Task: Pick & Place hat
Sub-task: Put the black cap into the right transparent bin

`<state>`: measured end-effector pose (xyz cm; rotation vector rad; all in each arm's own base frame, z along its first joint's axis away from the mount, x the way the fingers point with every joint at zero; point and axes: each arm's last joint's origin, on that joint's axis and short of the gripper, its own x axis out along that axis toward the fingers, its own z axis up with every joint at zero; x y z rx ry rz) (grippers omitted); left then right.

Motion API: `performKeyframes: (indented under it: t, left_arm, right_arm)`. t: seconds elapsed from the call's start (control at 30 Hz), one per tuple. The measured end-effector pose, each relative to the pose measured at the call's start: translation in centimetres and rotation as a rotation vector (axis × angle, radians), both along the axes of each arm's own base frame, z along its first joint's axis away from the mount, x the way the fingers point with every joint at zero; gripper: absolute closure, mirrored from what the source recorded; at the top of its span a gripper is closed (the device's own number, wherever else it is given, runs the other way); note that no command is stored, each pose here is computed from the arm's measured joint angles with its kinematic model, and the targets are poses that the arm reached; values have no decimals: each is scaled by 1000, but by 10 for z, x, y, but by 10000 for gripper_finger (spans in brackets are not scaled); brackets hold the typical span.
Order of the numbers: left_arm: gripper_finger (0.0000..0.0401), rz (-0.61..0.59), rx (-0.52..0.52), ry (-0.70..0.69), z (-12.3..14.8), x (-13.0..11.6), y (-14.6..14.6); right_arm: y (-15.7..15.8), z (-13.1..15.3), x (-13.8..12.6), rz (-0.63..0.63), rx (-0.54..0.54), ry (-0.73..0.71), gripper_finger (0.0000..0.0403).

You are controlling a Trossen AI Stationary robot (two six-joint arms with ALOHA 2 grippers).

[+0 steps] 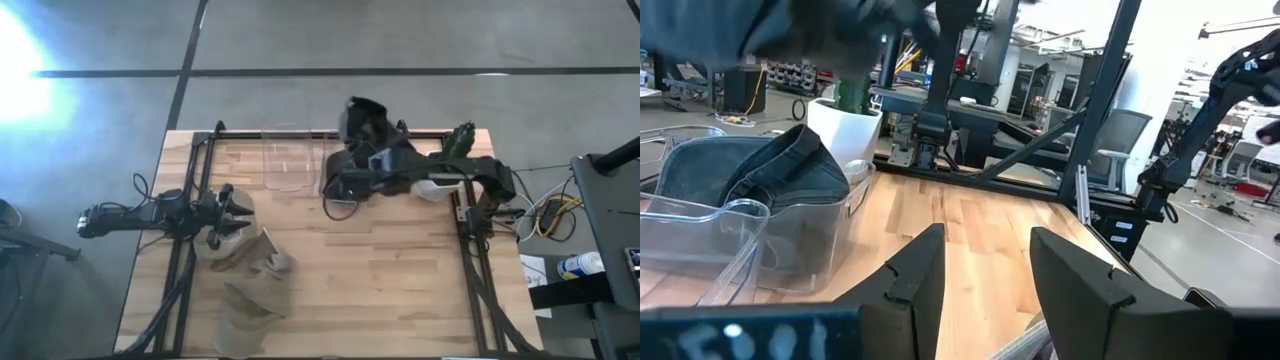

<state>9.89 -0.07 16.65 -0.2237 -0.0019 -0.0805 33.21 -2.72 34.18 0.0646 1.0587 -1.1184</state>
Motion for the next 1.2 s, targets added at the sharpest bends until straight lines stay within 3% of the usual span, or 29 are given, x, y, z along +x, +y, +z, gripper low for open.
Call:
performKeyframes:
  t: [0.2, 0.33, 0.5, 0.57, 0.87, 1.0, 1.2]
  left_arm:
    - [259, 0, 0, 2, 0, 0, 0]
    - [259, 0, 0, 2, 0, 0, 0]
    - [259, 0, 0, 2, 0, 0, 0]
    - [259, 0, 0, 2, 0, 0, 0]
    - [259, 0, 0, 2, 0, 0, 0]
    - [259, 0, 0, 2, 0, 0, 0]
    - [259, 0, 0, 2, 0, 0, 0]
  right_arm:
    - [-24, -35, 26, -8, 288, -29, 390]
    - [-41, -63, 46, -50, 357, 1, 390]
    - [-54, -77, 69, -8, 485, -24, 390]
    - [-59, -88, 75, 6, 531, 34, 390]
    - [-54, -115, 100, 199, 560, 301, 381]
    - [-47, -114, 108, 296, 509, 375, 344]
    - [-37, -90, 113, 388, 406, 355, 284]
